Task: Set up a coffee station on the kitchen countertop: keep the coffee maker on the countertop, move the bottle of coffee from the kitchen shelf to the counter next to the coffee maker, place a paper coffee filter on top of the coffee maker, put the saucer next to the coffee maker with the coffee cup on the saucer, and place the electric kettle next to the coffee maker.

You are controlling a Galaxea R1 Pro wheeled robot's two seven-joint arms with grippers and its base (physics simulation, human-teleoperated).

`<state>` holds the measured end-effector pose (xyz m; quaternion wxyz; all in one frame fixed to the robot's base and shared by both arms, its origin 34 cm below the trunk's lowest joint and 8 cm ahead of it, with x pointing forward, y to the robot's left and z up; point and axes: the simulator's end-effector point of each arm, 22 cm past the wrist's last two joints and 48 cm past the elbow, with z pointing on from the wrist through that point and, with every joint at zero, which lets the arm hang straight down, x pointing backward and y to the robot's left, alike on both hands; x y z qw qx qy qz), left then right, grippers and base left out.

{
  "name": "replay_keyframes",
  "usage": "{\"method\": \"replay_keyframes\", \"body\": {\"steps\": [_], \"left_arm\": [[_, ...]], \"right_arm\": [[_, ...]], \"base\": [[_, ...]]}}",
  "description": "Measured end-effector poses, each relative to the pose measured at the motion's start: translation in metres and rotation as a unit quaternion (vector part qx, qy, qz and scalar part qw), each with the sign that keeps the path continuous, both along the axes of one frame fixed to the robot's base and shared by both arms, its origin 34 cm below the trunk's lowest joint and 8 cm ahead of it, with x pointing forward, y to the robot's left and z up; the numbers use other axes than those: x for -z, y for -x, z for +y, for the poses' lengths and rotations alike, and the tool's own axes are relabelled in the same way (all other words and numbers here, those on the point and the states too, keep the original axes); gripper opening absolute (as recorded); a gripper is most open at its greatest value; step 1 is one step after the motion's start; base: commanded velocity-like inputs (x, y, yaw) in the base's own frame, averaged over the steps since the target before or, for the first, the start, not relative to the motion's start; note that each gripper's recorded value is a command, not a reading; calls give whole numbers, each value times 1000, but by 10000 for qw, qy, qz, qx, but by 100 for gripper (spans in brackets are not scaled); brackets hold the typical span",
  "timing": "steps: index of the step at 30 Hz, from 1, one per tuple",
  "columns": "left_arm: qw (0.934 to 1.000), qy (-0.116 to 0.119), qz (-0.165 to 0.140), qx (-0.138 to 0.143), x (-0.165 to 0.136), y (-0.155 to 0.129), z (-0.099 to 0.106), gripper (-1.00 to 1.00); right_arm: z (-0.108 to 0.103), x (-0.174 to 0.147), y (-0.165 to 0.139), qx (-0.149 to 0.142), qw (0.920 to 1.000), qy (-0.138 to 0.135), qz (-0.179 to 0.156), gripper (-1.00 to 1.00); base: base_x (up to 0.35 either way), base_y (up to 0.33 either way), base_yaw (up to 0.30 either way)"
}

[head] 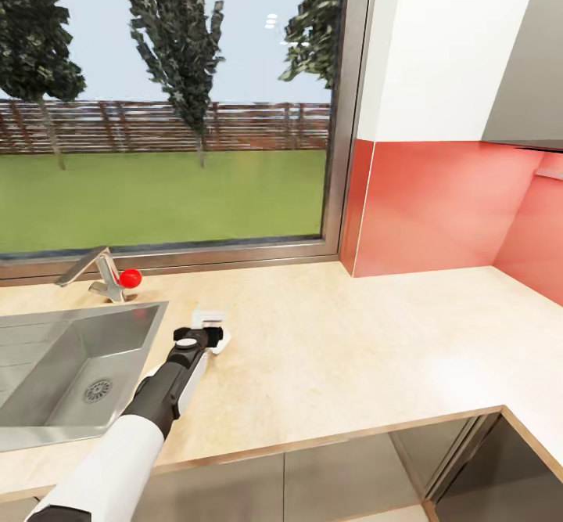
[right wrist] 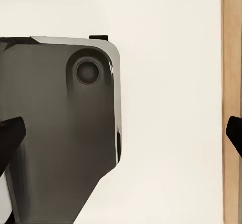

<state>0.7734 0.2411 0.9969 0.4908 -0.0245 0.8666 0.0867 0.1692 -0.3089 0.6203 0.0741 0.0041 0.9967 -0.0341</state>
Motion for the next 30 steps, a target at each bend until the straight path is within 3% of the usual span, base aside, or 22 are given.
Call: {"method": "replay_keyframes", "body": {"steps": [26,30], "left_arm": [[9999,-7,128,-21,15,8,5,100],[10000,-1,24,-31,20,7,6,100]], "right_arm": [[0,0,0,1,10000,0,0,100],[0,0,0,1,10000,0,0,100]], "base": [[71,0,0],[6,0,0]]}}
